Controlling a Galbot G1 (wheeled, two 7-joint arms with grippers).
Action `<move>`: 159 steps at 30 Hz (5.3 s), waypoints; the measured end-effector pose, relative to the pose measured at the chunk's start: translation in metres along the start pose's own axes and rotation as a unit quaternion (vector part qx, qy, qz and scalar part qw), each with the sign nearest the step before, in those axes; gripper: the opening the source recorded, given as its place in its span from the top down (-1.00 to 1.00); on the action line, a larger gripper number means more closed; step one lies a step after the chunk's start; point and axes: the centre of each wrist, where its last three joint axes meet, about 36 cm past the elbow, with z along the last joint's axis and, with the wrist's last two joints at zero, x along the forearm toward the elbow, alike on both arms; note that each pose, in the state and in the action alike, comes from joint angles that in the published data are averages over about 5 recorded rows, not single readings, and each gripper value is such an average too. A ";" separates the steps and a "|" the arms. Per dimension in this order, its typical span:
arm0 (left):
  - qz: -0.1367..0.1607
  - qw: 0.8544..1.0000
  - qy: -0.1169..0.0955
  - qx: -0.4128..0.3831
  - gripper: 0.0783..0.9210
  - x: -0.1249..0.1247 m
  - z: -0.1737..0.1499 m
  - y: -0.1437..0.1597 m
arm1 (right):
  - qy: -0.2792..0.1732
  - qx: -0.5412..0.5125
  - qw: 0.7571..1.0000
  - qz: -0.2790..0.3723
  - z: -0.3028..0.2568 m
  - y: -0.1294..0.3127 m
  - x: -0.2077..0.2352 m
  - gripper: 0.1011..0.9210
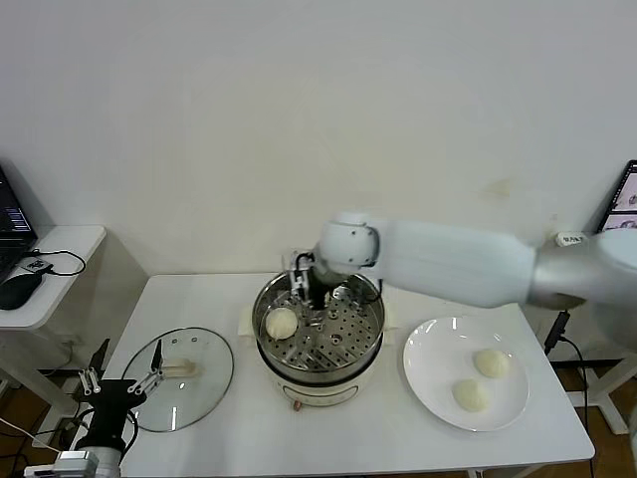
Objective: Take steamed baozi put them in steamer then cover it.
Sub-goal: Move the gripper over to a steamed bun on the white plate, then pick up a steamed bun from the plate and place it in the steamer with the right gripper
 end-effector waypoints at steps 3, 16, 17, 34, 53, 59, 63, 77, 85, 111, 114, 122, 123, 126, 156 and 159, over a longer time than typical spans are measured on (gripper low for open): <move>0.003 1.000 0.002 -0.001 -0.77 -0.001 0.001 -0.001 | 0.004 0.008 1.000 0.001 0.027 0.005 0.024 -0.76; 0.014 1.000 0.005 -0.001 -0.77 -0.006 0.006 -0.006 | 0.031 0.017 0.999 -0.002 0.155 0.068 0.087 -0.76; 0.014 1.000 0.005 0.000 -0.77 -0.006 0.006 -0.006 | 0.035 0.016 0.999 -0.003 0.163 0.076 0.088 -0.76; 0.015 1.000 0.011 0.000 -0.77 -0.006 0.011 -0.010 | 0.090 -0.009 0.995 -0.031 0.256 0.173 0.044 -0.76; 0.003 1.000 0.018 -0.004 -0.77 -0.001 0.014 -0.005 | 0.090 -0.026 0.994 -0.047 0.278 0.202 -0.027 -0.76; 0.003 1.000 0.018 -0.004 -0.77 -0.001 0.014 -0.005 | 0.090 -0.030 0.994 -0.050 0.281 0.206 -0.041 -0.76; 0.002 1.000 0.018 -0.005 -0.77 0.000 0.014 -0.005 | 0.091 -0.033 0.994 -0.054 0.283 0.209 -0.049 -0.74; 0.001 1.000 0.018 -0.004 -0.77 0.001 0.013 -0.006 | 0.093 -0.042 0.993 -0.059 0.287 0.213 -0.059 -0.32; 0.002 1.000 0.015 -0.004 -0.77 0.000 0.012 -0.006 | 0.091 -0.045 0.993 -0.052 0.286 0.201 -0.045 -0.05; 0.002 1.000 0.006 -0.002 -0.77 -0.003 0.003 -0.004 | -0.005 0.054 0.996 0.073 0.139 0.025 0.090 -0.08; -0.002 1.000 0.006 -0.002 -0.77 -0.002 0.003 -0.002 | -0.016 0.087 0.994 0.059 0.110 0.019 0.078 -0.08; -0.010 1.000 0.004 0.002 -0.77 0.000 0.001 -0.002 | -0.041 0.185 0.982 0.008 0.055 0.015 0.036 -0.08; -0.011 1.000 0.004 0.003 -0.77 0.000 0.001 -0.002 | -0.043 0.198 0.979 0.003 0.050 0.016 0.030 -0.08; -0.013 1.000 0.004 0.005 -0.77 0.001 0.001 -0.003 | -0.050 0.237 0.970 -0.011 0.037 0.018 0.015 -0.08; -0.019 1.000 0.003 0.007 -0.77 0.002 0.003 -0.004 | -0.080 0.446 0.889 -0.062 -0.011 0.042 -0.043 -0.47; -0.018 1.000 0.002 0.007 -0.77 0.002 0.002 -0.004 | -0.076 0.441 0.893 -0.050 -0.005 0.037 -0.032 -0.65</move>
